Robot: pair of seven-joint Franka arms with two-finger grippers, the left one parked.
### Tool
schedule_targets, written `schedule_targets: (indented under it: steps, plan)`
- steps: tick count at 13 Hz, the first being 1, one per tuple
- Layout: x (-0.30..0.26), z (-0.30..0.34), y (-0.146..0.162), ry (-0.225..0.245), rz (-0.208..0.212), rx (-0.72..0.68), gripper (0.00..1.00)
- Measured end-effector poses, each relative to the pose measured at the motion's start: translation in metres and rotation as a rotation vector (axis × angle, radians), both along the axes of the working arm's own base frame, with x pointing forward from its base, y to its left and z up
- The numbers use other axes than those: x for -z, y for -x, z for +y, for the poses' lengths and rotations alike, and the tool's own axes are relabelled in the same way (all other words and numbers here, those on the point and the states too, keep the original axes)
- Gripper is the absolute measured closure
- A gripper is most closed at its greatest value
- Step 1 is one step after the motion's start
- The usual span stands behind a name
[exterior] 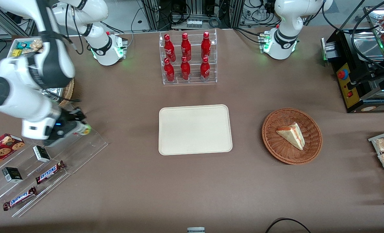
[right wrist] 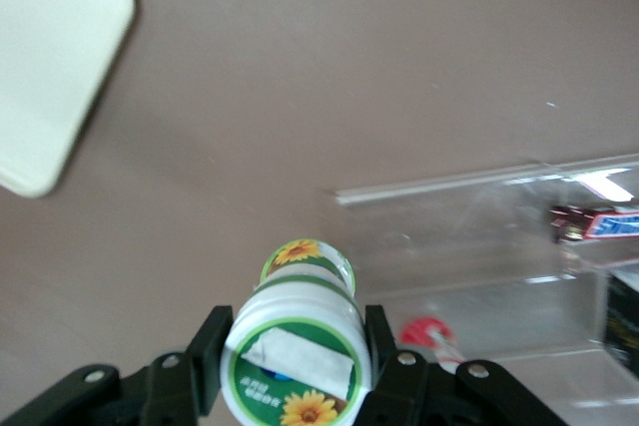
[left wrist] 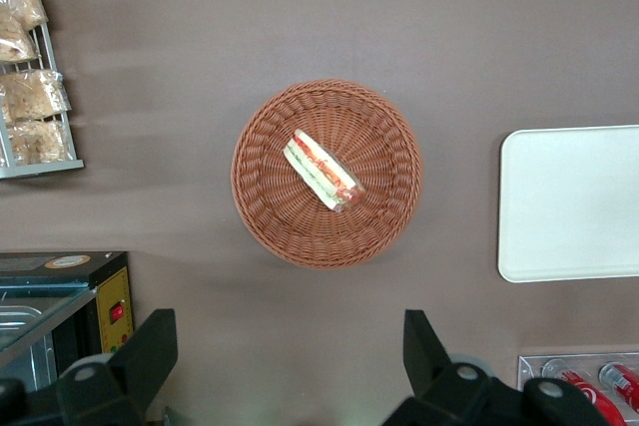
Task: Place green gum on tray
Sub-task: 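Lift the green gum jar off the rack and carry it toward the tray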
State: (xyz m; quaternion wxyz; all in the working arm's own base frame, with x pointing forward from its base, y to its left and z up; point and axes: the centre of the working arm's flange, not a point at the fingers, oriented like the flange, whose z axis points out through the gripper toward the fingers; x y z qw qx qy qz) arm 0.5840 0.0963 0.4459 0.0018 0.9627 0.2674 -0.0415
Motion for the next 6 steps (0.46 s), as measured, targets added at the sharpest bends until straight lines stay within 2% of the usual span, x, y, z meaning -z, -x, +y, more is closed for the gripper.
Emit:
schedule_targets:
  steps: [6]
  plan:
    - [0.051, 0.149, -0.009, 0.007, 0.043, 0.222, 0.41]
